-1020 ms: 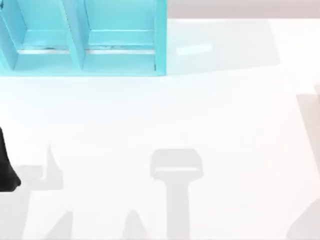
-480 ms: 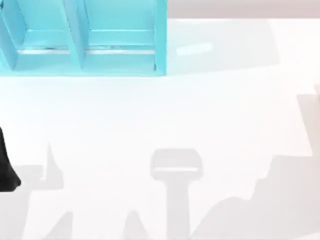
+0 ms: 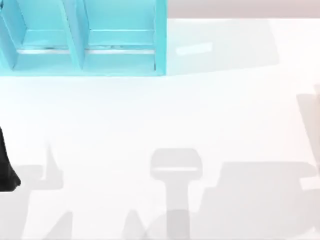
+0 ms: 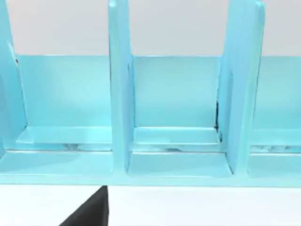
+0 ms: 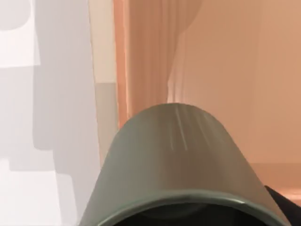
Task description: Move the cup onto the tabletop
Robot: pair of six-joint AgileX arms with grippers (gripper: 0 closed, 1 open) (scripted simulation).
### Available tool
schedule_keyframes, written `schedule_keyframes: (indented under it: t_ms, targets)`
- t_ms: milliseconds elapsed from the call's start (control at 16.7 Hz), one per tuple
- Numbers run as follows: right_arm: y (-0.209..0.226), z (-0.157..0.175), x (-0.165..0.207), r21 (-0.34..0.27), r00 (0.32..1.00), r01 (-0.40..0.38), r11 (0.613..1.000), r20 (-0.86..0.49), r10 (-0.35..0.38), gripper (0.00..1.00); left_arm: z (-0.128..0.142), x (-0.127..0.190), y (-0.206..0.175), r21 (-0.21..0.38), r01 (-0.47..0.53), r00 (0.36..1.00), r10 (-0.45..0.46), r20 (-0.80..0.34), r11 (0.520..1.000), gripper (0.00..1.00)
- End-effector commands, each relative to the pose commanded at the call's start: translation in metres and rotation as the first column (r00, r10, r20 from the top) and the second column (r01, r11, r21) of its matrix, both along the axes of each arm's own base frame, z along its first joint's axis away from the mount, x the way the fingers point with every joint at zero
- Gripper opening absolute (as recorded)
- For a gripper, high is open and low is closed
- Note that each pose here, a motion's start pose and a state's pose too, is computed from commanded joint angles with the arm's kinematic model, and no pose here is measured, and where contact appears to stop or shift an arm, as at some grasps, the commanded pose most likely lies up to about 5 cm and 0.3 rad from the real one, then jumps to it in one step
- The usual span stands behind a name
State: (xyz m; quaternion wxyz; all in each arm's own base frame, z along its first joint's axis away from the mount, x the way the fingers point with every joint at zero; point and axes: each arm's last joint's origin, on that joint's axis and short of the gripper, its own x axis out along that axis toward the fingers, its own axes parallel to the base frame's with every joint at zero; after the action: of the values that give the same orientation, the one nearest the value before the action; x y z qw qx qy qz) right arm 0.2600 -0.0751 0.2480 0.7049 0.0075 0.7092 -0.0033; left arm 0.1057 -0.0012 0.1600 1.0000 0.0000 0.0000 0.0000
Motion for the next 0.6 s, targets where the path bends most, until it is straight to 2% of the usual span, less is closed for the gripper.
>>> schedule_keyframes:
  t_ms: [120, 300, 600]
  targets:
    - [0.002, 0.0, 0.003, 0.002, 1.0, 0.0, 1.0, -0.007, 0.0, 0.0, 0.0, 0.0, 0.0, 0.0, 0.0, 1.0, 0.0, 0.0, 1.0, 1.0]
    - [0.02, 0.001, 0.027, 0.009, 0.998, 0.0, 1.0, -0.056, 0.0, 0.0, 0.0, 0.0, 0.0, 0.0, 0.0, 1.0, 0.0, 0.0, 1.0, 1.0]
    - [0.095, 0.014, 0.093, -0.01, 0.996, -0.004, 1.0, -0.093, 0.003, 0.0, 0.0, 0.0, 0.0, 0.0, 0.0, 1.0, 0.0, 0.0, 1.0, 1.0]
